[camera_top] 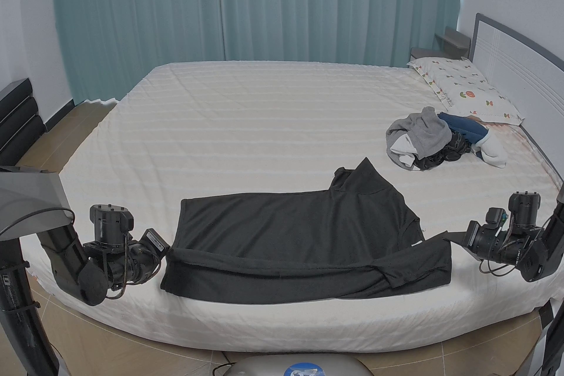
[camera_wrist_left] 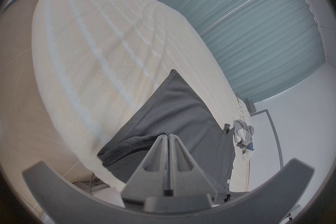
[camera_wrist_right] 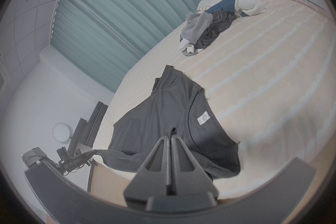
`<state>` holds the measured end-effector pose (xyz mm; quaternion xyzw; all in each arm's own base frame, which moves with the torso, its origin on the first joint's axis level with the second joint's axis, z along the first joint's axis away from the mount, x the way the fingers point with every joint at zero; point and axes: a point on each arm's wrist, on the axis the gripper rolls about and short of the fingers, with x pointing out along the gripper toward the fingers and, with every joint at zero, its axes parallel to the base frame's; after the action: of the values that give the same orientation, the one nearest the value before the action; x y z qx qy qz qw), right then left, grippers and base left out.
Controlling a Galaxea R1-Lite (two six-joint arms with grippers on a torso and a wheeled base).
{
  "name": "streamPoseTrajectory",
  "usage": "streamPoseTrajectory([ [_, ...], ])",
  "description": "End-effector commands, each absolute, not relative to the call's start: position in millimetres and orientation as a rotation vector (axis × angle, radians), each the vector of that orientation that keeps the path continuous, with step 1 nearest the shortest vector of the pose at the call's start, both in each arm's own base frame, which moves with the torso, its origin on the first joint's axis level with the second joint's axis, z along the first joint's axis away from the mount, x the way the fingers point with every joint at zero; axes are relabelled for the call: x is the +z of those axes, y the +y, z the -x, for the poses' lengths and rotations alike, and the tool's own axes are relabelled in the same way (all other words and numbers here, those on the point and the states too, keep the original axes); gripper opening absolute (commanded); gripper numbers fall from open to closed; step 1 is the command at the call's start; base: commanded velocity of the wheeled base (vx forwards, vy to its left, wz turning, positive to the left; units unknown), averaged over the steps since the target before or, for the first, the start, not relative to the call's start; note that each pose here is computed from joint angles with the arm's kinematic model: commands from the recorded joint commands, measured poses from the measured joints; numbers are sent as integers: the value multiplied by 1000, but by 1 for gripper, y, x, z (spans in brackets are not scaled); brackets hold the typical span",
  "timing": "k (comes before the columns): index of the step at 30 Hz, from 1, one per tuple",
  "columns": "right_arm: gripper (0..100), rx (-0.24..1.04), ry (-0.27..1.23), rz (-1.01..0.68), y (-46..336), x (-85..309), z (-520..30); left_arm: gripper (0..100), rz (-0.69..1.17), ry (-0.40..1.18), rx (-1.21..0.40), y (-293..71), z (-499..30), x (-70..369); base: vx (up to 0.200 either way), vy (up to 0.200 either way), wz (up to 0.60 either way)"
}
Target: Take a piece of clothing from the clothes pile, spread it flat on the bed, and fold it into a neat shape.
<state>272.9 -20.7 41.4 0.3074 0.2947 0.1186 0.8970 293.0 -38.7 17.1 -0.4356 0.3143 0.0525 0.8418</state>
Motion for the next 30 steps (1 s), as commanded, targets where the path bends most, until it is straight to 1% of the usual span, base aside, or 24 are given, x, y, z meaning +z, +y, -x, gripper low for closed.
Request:
streamPoseTrajectory([
  [1,0,237,658,-649,-11,13,-305,0,925,692,133,-41,-312,-5,0,0,0],
  [8,0,222,654,-686,-7,3,-327,0,912,677,171,-41,-323,-16,0,0,0],
  [28,0,197,675,-751,-8,-16,-342,0,910,662,164,-44,-331,-18,0,0,0],
  [29,100,195,678,-761,-8,-17,-342,0,910,662,164,-44,-331,-18,0,0,0],
  [30,100,192,678,-771,-8,-17,-342,0,910,664,164,-44,-330,-18,0,0,0],
])
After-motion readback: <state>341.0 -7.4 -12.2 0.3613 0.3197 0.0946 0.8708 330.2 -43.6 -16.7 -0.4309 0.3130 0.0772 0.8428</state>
